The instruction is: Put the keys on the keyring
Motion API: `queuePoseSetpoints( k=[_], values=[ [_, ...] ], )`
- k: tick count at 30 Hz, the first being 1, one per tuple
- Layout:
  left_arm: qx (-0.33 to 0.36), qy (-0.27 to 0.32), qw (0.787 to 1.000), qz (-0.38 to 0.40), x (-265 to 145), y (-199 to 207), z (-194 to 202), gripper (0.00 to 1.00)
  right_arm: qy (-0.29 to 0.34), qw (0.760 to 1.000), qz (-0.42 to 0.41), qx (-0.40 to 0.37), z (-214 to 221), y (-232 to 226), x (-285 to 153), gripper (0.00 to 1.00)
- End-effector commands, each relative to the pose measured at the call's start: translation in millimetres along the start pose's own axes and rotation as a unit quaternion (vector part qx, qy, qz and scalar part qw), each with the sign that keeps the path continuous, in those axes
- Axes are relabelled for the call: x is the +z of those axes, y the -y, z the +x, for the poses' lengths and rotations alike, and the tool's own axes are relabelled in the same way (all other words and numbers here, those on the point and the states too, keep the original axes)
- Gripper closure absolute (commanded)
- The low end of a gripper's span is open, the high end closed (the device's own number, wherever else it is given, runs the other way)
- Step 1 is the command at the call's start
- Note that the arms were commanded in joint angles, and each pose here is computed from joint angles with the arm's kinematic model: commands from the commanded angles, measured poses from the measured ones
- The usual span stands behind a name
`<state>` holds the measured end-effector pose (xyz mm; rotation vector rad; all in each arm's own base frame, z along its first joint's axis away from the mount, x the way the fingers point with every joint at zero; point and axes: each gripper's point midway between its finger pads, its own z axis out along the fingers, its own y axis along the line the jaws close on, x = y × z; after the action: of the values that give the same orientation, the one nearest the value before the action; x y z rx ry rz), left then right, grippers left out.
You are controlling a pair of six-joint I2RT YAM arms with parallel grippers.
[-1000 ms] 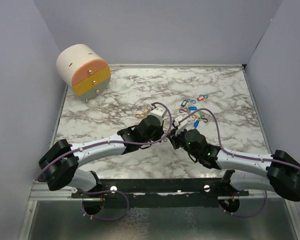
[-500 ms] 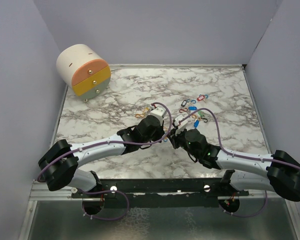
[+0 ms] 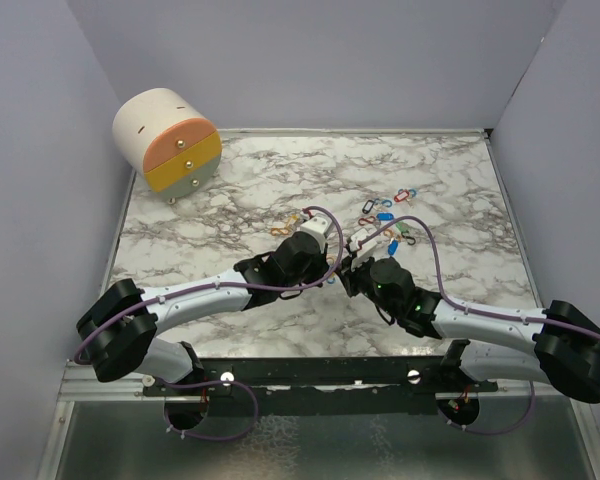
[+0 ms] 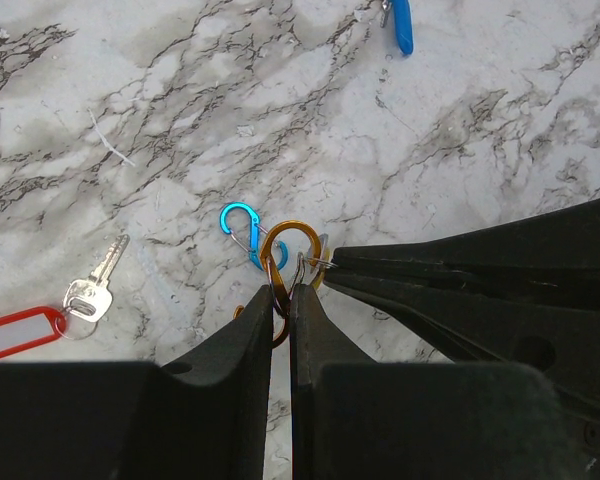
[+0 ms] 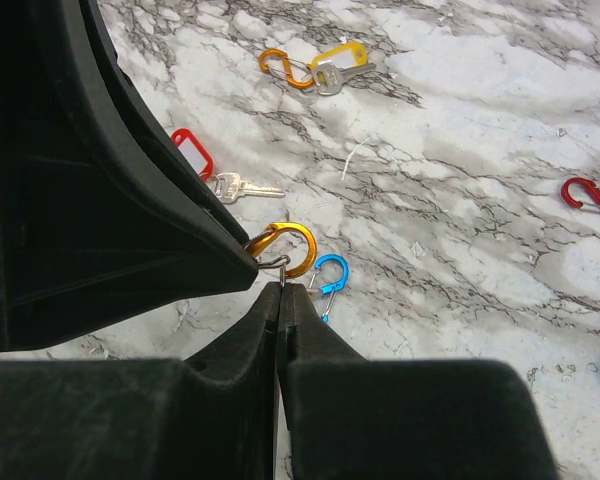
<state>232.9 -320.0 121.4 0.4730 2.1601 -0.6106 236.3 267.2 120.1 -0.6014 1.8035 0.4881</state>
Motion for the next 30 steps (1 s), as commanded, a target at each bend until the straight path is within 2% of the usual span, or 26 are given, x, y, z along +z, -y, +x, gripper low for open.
queuePoseSetpoints(
  k=[1,23,25,28,30],
  values=[
    [-0.006,0.008,1.0,0.018,-5,6,-4,1.0,0.037,0.999,0.012,0.01,-25,1,1,0.99],
    [-0.005,0.005,0.999,0.032,-11,9,-2,0.99,0.04,0.998,0.042,0.011,-27,12,-2,0.99],
    [-0.004,0.005,0.999,0.033,-11,9,0,0.9,0.04,0.998,0.044,0.011,-27,14,-3,0.99],
    [-0.005,0.007,0.999,0.032,-13,8,-1,0.63,0.043,0.998,0.047,0.012,-29,15,-4,0.99],
    [-0.006,0.01,1.0,0.027,-14,6,-1,0.5,0.044,0.998,0.048,0.013,-29,15,-5,0.99]
  ],
)
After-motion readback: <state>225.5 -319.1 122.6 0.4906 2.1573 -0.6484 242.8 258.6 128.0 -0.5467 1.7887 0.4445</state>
